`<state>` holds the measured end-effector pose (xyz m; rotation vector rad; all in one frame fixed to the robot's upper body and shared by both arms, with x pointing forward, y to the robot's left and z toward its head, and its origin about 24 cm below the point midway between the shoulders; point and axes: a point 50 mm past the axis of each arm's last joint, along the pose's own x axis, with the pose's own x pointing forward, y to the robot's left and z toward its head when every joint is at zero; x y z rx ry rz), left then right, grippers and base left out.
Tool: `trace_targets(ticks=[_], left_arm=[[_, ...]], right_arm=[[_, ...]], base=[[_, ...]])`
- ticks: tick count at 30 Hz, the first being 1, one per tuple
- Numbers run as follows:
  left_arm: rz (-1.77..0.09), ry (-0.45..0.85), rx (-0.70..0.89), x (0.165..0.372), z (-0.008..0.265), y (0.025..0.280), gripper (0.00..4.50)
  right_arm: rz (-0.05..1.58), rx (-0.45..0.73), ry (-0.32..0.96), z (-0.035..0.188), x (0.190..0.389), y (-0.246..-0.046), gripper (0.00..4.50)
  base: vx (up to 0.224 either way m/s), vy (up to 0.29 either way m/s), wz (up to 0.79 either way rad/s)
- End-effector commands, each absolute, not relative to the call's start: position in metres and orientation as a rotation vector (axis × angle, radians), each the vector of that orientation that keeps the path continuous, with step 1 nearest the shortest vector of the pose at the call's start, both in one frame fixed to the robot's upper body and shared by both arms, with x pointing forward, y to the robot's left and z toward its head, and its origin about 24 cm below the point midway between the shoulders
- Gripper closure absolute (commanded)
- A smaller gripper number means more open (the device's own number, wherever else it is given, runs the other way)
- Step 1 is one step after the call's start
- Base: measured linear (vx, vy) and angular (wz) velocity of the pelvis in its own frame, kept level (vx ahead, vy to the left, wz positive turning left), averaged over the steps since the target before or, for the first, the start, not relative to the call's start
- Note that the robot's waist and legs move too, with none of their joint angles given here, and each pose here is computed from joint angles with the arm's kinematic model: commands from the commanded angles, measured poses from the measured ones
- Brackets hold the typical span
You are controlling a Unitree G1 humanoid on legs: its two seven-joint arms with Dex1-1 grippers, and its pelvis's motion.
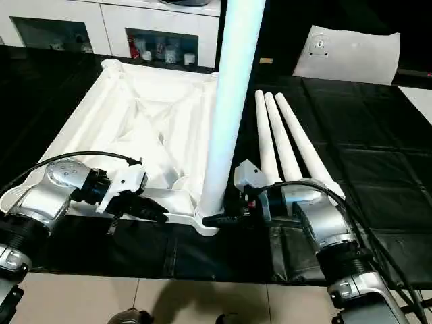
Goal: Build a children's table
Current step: Rotate leg to tighten
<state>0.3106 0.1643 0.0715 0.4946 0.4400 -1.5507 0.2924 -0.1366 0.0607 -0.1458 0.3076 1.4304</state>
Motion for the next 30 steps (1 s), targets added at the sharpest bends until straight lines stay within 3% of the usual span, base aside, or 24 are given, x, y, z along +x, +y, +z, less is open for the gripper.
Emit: trace_targets(ticks=[1,4,9,13,17,23,25,30], left_arm=[[-1.438,0.415,0.431,0.315,0.07,0.161,4.5],[-1.294,0.361,0.316,0.314,0.071,0.155,4.5],[-1.184,0.331,0.256,0.311,0.073,0.147,4.5],[-0.971,0.3,0.196,0.307,0.077,0.119,4.5],[-0.893,0.279,0.165,0.304,0.082,0.099,4.5],[-0.87,0.247,0.153,0.302,0.088,0.082,4.5],[-0.869,0.249,0.171,0.305,0.087,0.083,4.5],[-0.867,0.277,0.216,0.312,0.083,0.096,4.5]], right_arm=[[1.394,-0.075,0.305,0.054,0.289,-0.124,1.86],[1.209,0.022,0.302,0.047,0.296,-0.108,1.86],[1.048,0.08,0.311,0.042,0.304,-0.094,1.86],[0.829,0.186,0.341,0.038,0.315,-0.065,1.86],[0.697,0.182,0.379,0.034,0.321,-0.053,1.86],[0.685,0.16,0.334,0.04,0.322,-0.041,1.86],[0.689,0.166,0.314,0.041,0.321,-0.042,1.3],[0.686,0.165,0.278,0.042,0.32,-0.057,0.85]], base=[[0.0,0.0,0.0],[0.0,0.0,0.0],[0.0,0.0,0.0],[0.0,0.0,0.0],[0.0,0.0,0.0],[0.0,0.0,0.0],[0.0,0.0,0.0],[0.0,0.0,0.0]])
